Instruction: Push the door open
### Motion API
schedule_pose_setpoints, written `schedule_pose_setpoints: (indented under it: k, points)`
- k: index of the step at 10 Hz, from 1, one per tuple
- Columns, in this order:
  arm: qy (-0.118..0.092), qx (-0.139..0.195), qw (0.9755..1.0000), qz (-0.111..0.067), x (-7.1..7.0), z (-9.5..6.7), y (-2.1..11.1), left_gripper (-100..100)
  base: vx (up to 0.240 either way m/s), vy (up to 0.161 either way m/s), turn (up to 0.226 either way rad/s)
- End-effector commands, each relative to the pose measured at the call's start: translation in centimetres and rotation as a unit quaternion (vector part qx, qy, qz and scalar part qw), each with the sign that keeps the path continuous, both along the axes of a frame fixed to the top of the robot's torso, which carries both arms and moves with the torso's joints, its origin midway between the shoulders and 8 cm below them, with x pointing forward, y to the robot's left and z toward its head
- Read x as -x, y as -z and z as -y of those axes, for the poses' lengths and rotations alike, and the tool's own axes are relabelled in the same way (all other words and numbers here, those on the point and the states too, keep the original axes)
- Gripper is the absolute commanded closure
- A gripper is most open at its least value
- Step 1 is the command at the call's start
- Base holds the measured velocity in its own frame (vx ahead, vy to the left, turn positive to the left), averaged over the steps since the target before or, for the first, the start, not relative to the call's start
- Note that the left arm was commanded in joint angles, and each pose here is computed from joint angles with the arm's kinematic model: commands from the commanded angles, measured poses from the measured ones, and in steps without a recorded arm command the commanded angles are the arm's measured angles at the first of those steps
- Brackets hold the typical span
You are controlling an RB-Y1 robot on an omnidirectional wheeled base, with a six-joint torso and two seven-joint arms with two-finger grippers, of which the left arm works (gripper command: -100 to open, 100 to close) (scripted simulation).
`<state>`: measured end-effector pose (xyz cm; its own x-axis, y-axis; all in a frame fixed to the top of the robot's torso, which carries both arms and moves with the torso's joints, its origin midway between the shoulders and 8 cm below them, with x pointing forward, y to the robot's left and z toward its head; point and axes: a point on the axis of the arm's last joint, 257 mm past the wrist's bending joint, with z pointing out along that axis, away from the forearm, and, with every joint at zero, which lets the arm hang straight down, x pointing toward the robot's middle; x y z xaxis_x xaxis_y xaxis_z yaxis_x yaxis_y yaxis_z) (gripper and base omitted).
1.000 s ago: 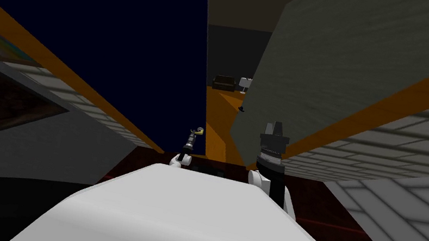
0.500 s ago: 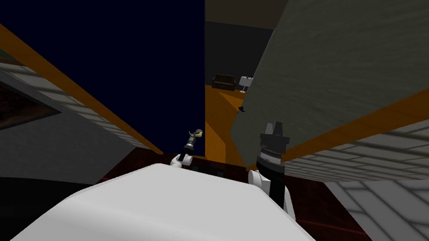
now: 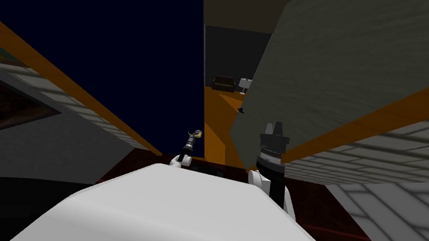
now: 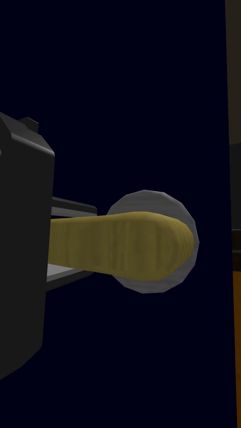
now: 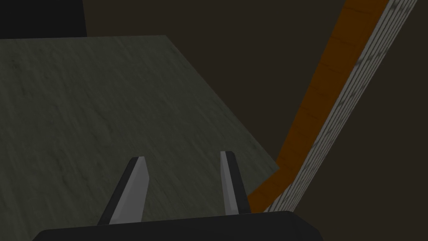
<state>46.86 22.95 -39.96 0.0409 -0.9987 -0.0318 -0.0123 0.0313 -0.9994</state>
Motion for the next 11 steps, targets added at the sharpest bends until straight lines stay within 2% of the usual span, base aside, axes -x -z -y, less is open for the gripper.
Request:
schedule_pose_setpoints:
  k: [1,2,3,4,5,6,7,8,11]
  points:
    - [-0.003,-0.004,1.0,0.006,-0.3,-0.8,-0.7,100,0.061,-0.018,0.013]
    - [-0.016,-0.011,0.9998,0.007,-0.3,-2.6,-0.7,100,0.126,-0.036,0.04]
    - [-0.016,-0.011,0.9998,0.007,-0.3,-2.6,-0.7,100,0.147,-0.046,0.019]
    - [-0.025,-0.015,0.9995,0.007,-0.3,-3.9,-0.8,100,0.152,-0.057,0.075]
    - [-0.025,-0.015,0.9995,0.007,-0.3,-3.9,-0.8,100,0.129,-0.032,0.034]
    - [-0.036,-0.019,0.9992,0.008,-0.2,-5.2,-0.9,100,0.144,-0.046,0.028]
    - [-0.036,-0.019,0.9992,0.008,-0.2,-5.2,-0.9,100,0.122,-0.041,0.038]
    - [-0.047,-0.022,0.9986,0.008,-0.2,-6.5,-1.0,100,0.144,-0.048,0.051]
    - [-0.047,-0.022,0.9986,0.008,-0.2,-6.5,-1.0,100,0.078,-0.012,0.012]
